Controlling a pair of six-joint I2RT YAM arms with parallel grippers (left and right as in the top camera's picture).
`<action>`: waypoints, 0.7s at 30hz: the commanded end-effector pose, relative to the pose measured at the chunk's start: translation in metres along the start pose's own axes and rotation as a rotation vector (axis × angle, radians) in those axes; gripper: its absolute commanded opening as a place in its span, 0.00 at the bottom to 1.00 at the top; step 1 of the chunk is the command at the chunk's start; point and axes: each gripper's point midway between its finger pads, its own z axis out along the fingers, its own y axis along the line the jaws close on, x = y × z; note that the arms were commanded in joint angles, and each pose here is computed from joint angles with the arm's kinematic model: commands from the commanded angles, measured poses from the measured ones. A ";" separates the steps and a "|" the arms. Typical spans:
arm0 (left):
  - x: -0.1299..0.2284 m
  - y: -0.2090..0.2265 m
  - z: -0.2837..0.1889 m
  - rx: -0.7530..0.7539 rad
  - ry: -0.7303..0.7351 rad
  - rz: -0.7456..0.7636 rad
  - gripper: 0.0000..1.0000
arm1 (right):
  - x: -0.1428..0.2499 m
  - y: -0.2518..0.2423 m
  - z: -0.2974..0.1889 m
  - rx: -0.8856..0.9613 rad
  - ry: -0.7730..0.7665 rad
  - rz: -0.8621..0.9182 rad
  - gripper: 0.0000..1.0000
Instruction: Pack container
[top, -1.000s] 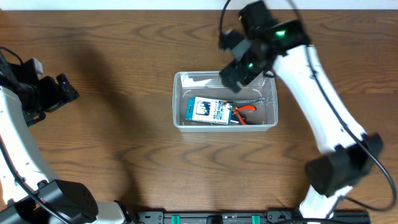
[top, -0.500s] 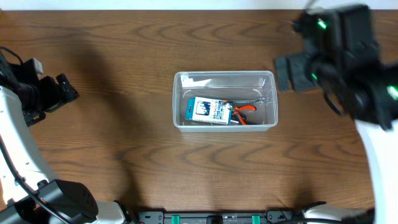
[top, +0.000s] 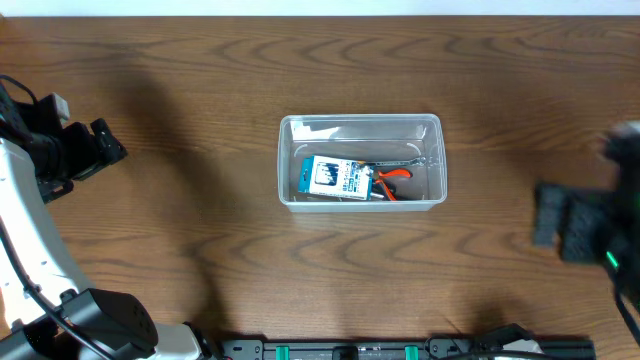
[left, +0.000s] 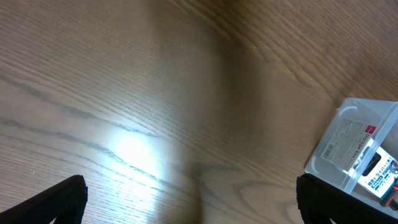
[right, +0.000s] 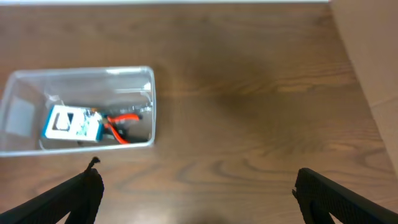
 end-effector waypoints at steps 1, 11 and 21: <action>0.000 -0.001 0.000 0.009 0.000 0.010 0.98 | 0.013 -0.026 -0.030 0.037 -0.101 0.110 0.99; 0.000 -0.001 0.000 0.009 0.000 0.011 0.98 | 0.066 -0.044 -0.040 0.017 -0.131 0.196 0.99; 0.000 -0.001 0.000 0.009 0.000 0.011 0.98 | 0.059 0.003 0.026 -0.086 -0.075 0.157 0.99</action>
